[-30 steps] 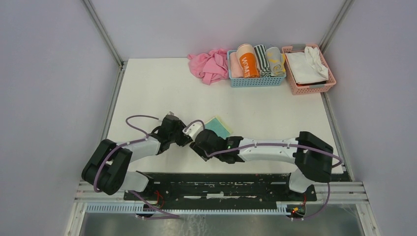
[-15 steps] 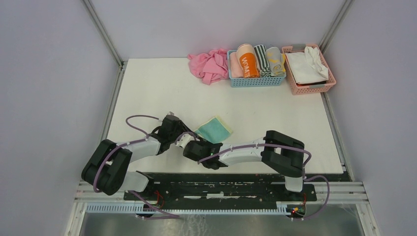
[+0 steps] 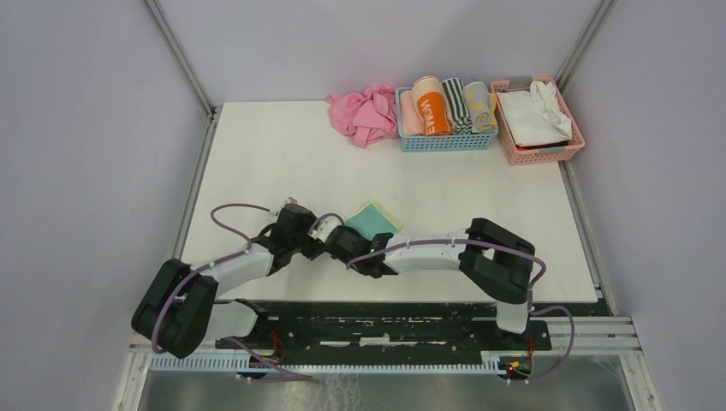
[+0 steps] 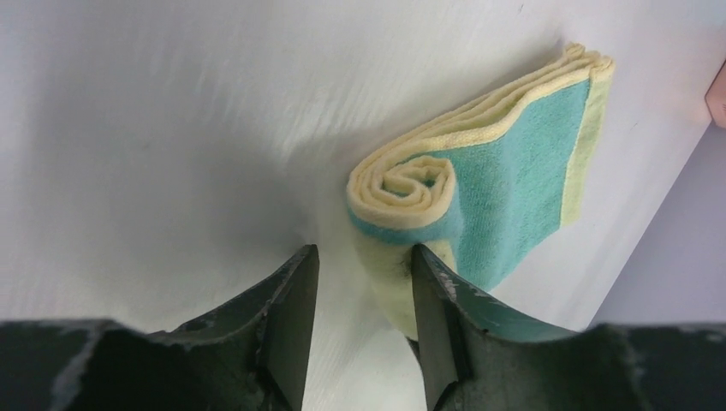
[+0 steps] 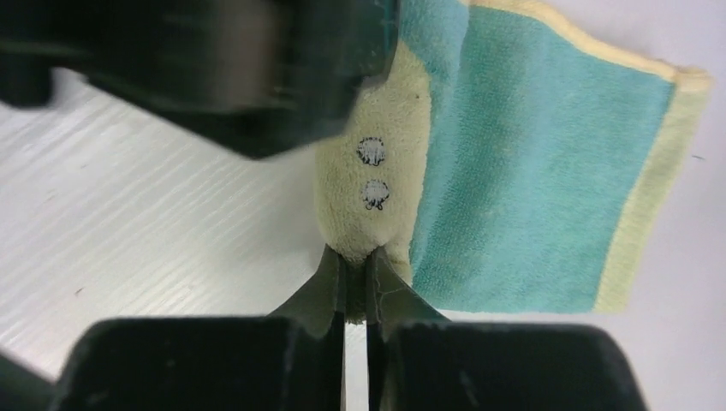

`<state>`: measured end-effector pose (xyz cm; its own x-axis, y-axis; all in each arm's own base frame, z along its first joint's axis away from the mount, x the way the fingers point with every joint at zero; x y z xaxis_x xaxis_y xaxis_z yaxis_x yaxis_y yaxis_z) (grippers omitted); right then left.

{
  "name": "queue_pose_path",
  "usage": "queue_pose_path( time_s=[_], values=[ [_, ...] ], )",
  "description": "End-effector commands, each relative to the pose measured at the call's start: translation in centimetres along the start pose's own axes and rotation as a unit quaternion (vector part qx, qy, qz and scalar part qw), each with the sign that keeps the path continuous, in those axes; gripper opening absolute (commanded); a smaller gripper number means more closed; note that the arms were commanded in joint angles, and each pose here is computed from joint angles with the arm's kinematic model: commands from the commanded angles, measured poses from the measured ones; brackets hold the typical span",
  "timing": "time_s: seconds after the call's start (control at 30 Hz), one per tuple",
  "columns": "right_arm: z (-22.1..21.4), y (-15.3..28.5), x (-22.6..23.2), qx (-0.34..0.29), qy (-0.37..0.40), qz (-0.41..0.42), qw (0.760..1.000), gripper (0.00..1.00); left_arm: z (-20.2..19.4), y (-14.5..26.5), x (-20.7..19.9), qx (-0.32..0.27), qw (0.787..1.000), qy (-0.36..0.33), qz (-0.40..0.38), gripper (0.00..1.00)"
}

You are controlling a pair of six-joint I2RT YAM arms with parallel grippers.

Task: Roll the towels
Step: Roll the towel at the center of the board.

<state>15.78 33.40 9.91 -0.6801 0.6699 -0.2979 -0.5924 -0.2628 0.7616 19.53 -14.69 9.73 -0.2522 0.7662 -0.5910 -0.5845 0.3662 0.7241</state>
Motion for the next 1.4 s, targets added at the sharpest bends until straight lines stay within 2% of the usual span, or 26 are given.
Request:
queue_pose_path(
  time_s=[0.0, 0.1, 0.27, 0.47, 0.57, 0.7, 0.83, 0.97, 1.13, 1.27, 1.37],
  values=[
    [-0.9, 1.0, 0.2, 0.029, -0.086, 0.208, 0.974, 0.02, -0.5, 2.2, 1.7, -0.029, 0.999, -0.010, 0.041, 0.56],
    [-0.5, 1.7, -0.7, 0.016, -0.173, 0.328, 0.929, 0.00, -0.2, 4.0, 1.3, -0.055, 0.998, -0.006, 0.022, 0.63],
    [0.4, 2.1, -2.3, 0.003, -0.304, 0.472, 0.828, 0.00, 0.2, 6.7, 0.6, -0.076, 0.997, -0.012, -0.007, 0.71],
    [-0.6, 0.3, -3.9, -0.005, -0.434, 0.537, 0.723, 0.00, -0.6, 7.1, 0.5, -0.050, 0.998, -0.009, -0.043, 0.72],
    [-2.3, -1.0, -4.7, -0.004, -0.485, 0.538, 0.690, 0.00, -0.7, 6.4, 0.1, -0.034, 0.997, -0.013, -0.064, 0.72],
    [-4.6, -2.4, -5.1, 0.013, -0.533, 0.524, 0.664, 0.00, -0.7, 5.3, -0.2, -0.011, 0.998, -0.024, -0.064, 0.70],
    [-6.6, -3.0, -5.2, 0.041, -0.564, 0.495, 0.659, 0.00, -0.6, 4.2, -0.4, 0.004, 0.998, -0.032, -0.062, 0.66],
    [-7.8, -3.2, -5.0, 0.071, -0.567, 0.466, 0.675, 0.01, -0.5, 3.1, -0.6, 0.010, 0.998, -0.036, -0.058, 0.62],
    [-8.2, -3.0, -5.3, 0.090, -0.550, 0.429, 0.711, 0.05, -0.7, 1.6, -0.4, 0.025, 0.998, -0.039, -0.045, 0.60],
    [-7.1, -1.9, -6.2, 0.085, -0.520, 0.406, 0.746, 0.16, -1.1, 0.9, 0.2, 0.037, 0.998, -0.037, -0.026, 0.59],
    [-5.9, 0.0, -7.2, 0.074, -0.480, 0.381, 0.787, 0.26, -1.4, 0.7, 0.7, 0.037, 0.999, -0.033, -0.012, 0.59]
  ],
)
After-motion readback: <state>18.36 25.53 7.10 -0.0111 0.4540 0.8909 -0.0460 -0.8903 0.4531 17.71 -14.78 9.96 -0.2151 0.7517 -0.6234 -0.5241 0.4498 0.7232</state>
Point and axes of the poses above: each gripper's point midway between its finger pads, its own y axis back along the fingers, its own x axis along the line the jaws close on, z = x × y, the point moved 10 cm from there along y, back along the fingers, and after that the axes turned 8 degrees about -y, right-handed, at the moved point
